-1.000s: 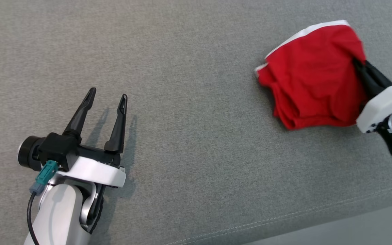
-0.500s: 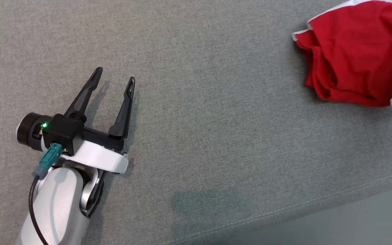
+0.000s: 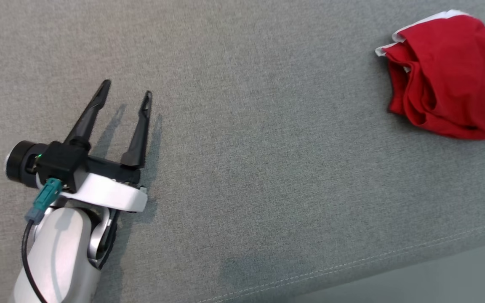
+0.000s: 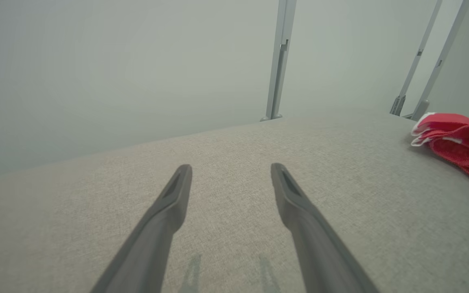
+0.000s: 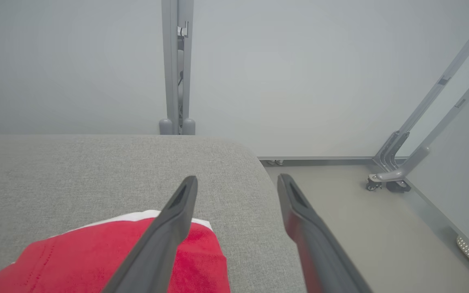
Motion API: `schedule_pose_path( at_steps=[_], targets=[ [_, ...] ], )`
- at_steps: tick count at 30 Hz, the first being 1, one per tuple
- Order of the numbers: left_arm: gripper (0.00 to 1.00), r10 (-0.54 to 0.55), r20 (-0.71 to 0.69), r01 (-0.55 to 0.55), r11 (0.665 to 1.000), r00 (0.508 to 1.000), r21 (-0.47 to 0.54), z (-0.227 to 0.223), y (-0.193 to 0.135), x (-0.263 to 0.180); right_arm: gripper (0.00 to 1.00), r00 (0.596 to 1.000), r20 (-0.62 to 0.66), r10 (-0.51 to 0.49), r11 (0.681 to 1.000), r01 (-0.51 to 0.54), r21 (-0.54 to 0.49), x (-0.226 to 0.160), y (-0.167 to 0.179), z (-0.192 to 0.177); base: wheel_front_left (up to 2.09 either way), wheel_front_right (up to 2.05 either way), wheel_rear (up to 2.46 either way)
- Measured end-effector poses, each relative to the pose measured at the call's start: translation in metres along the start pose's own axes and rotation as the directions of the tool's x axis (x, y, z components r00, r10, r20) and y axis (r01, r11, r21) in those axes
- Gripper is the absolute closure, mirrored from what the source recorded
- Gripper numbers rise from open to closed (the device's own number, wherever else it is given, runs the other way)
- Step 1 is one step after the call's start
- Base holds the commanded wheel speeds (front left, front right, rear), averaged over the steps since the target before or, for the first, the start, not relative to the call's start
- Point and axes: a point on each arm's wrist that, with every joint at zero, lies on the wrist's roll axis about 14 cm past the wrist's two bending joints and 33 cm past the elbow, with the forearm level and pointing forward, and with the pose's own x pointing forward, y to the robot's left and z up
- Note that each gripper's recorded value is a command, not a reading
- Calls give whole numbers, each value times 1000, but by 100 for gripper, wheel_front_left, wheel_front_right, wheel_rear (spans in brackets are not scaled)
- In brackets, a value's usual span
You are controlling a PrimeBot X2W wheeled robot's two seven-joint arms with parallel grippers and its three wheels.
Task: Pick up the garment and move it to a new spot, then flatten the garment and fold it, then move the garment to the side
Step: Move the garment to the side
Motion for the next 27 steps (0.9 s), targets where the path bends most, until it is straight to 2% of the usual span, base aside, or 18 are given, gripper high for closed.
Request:
schedule_pose_path(
  at_steps=[6, 13, 18, 23, 27],
  targets=[
    [0, 61, 39, -62, 998, 997, 22, 24, 14, -15, 0, 982, 166, 88, 996, -91, 10, -28, 34, 35, 0, 0, 0],
    [0, 161, 77, -164, 986, 984, 31, 51, 34, -46, 0, 925, 327, 192, 976, -216, 37, -72, 91, 65, 0, 0, 0],
    [0, 270, 89, -273, 962, 959, 26, 65, 58, -79, 0, 898, 376, 226, 959, -274, 76, -101, 120, 69, 0, 0, 0],
    [0, 395, 81, -398, 917, 915, 20, 72, 83, -126, 0, 902, 349, 255, 945, -309, 109, -128, 144, 47, 0, 0, 0],
    [0, 451, 77, -454, 890, 889, 30, 76, 90, -159, 0, 900, 337, 276, 933, -335, 130, -144, 160, 37, 0, 0, 0]
  ],
)
